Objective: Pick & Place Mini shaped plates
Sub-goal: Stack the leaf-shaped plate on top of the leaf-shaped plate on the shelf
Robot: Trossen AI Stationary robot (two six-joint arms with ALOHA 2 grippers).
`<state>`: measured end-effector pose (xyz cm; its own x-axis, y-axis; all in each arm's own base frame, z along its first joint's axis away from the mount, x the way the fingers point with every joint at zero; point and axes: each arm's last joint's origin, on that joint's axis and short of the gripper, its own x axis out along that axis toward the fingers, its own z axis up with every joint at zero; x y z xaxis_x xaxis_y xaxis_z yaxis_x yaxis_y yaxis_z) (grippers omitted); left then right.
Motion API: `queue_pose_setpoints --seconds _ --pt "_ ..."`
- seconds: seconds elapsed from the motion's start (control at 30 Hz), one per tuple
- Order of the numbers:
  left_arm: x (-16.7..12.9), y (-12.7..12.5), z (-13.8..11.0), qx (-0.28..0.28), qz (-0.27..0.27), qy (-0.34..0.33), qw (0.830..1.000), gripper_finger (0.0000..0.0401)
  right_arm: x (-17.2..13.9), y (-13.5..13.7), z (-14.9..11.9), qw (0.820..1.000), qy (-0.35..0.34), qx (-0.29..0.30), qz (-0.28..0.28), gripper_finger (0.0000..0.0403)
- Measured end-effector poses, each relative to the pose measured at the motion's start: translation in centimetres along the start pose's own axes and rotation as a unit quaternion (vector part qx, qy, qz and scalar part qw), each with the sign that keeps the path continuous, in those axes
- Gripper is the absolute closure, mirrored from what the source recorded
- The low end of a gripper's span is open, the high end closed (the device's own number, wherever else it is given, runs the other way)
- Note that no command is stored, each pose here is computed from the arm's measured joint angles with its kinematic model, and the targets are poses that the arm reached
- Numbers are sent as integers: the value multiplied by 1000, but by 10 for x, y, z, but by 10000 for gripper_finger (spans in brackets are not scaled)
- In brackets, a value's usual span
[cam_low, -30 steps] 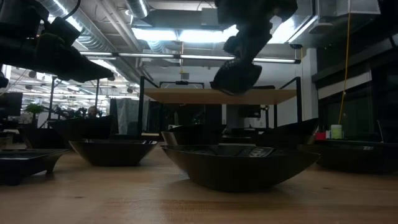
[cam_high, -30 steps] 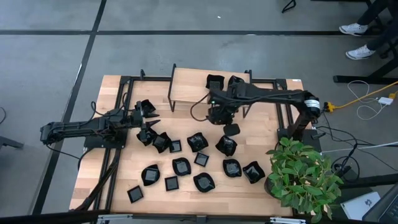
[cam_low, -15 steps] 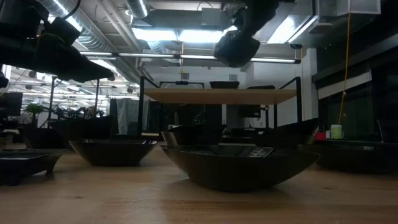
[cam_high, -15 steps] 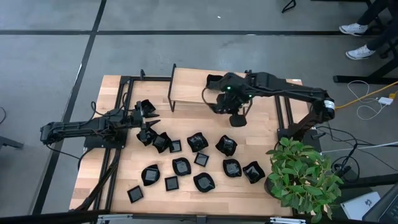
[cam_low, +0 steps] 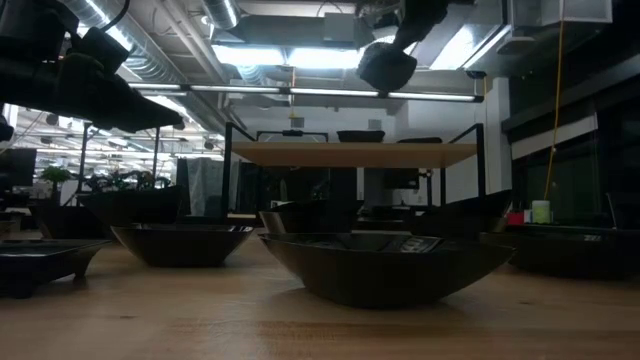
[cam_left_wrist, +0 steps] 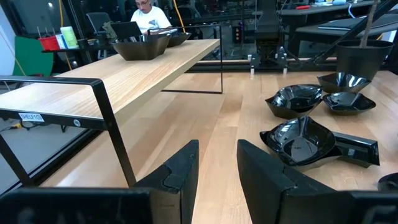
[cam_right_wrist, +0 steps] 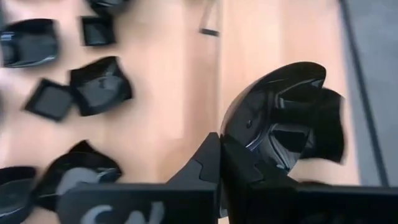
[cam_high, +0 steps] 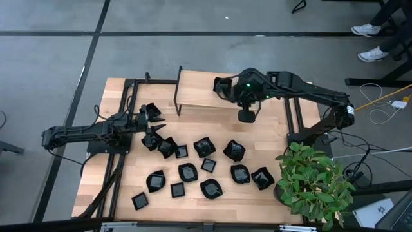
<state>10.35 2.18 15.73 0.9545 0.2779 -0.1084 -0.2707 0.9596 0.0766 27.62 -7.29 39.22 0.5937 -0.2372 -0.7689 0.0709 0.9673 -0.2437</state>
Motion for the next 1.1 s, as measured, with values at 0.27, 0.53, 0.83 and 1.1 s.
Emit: queue_pose_setpoints --seconds 0.27,0.53,0.83,1.1 --pt "0 0 0 0 0 0 1000 297 1 -13 -6 997 26 40 -59 400" --pt "0 0 0 0 0 0 1000 297 3 -25 -15 990 72 52 -113 400" --pt "0 0 0 0 0 0 1000 297 9 -32 -20 986 101 69 -116 400" --pt "0 0 0 0 0 0 1000 297 26 -27 -34 982 141 62 -108 400"
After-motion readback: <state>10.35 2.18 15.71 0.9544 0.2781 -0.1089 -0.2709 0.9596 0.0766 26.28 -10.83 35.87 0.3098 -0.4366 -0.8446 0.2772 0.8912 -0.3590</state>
